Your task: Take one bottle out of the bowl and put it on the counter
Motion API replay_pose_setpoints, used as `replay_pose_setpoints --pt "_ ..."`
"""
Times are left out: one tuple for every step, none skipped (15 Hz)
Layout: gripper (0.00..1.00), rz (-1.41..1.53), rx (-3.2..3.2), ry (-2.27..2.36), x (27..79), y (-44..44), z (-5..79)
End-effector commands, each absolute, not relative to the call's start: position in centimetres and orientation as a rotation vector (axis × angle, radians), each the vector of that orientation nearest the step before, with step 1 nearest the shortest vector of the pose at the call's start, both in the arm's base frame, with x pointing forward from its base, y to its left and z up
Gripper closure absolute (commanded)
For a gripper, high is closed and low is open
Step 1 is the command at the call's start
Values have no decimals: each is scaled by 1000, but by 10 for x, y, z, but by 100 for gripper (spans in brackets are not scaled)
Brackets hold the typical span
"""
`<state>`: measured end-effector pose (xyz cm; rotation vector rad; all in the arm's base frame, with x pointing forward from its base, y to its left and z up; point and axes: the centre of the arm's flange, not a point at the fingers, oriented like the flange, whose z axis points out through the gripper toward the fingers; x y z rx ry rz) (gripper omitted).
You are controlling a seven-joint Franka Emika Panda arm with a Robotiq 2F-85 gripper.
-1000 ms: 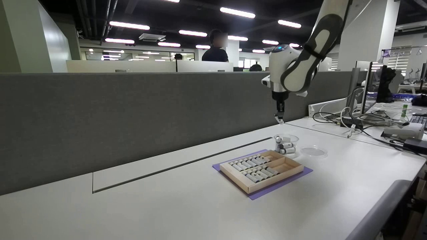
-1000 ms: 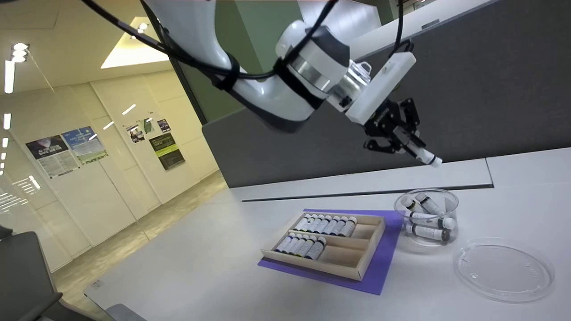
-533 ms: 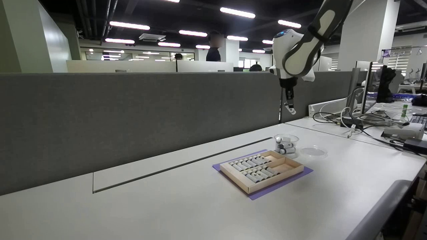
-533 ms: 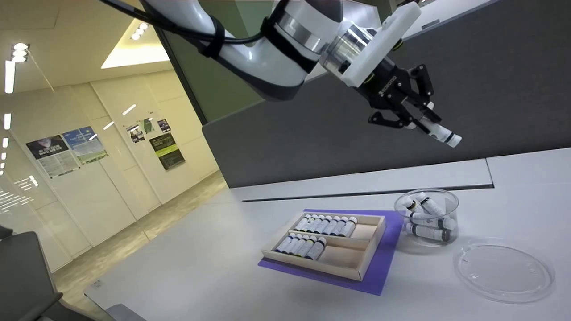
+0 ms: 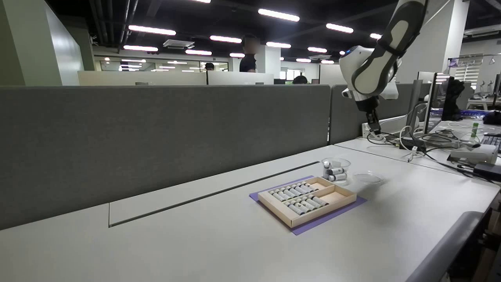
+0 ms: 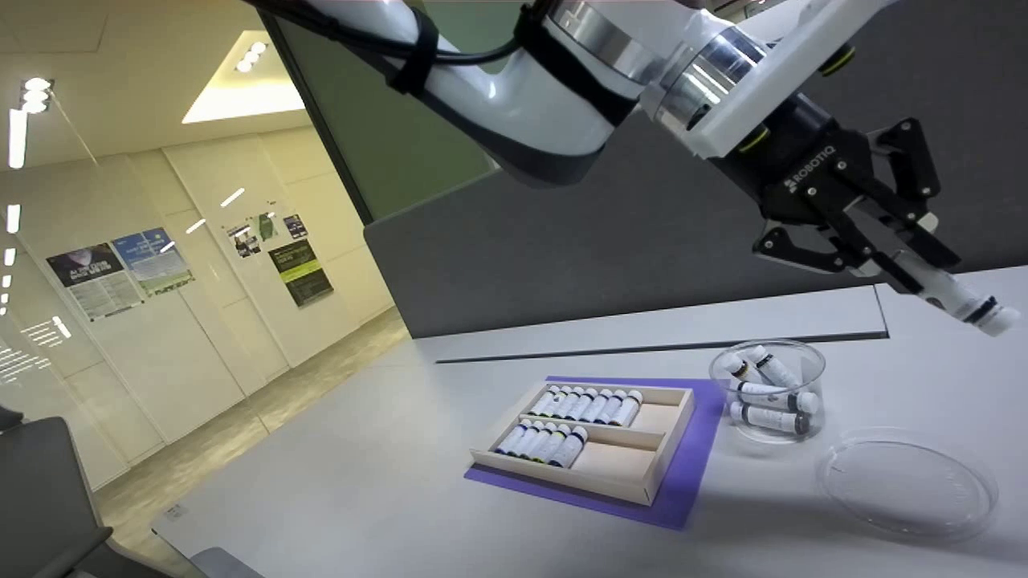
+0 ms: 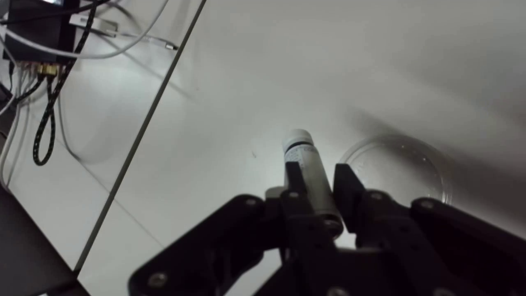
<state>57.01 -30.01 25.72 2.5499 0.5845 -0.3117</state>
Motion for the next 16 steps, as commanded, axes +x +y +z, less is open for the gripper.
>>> replay_pose_setpoints --pt "95 -369 2584 533 556 -306 246" --pt "95 -385 2583 541 554 -303 241" --pt "95 -392 2573 544 552 -301 237" --pt "95 -399 2568 521 551 -303 231" --pt "95 -421 2592 507 550 -307 225" --pt "95 -441 2608 485 549 -310 220" --pt "95 -463 2617 458 544 -316 213" --pt "95 -484 2632 433 541 -322 207" --pt "95 -496 2643 381 537 -334 202" --pt "95 -503 2662 333 532 -344 200" --pt "95 -500 2686 266 527 -357 198" --pt "95 -500 2718 201 521 -369 195" --pt "95 -499 2749 134 516 -382 191" --pt "95 -505 2778 68 510 -393 188" --pt "95 -512 2799 -5 505 -405 186" --pt "95 -519 2818 -77 500 -415 183"
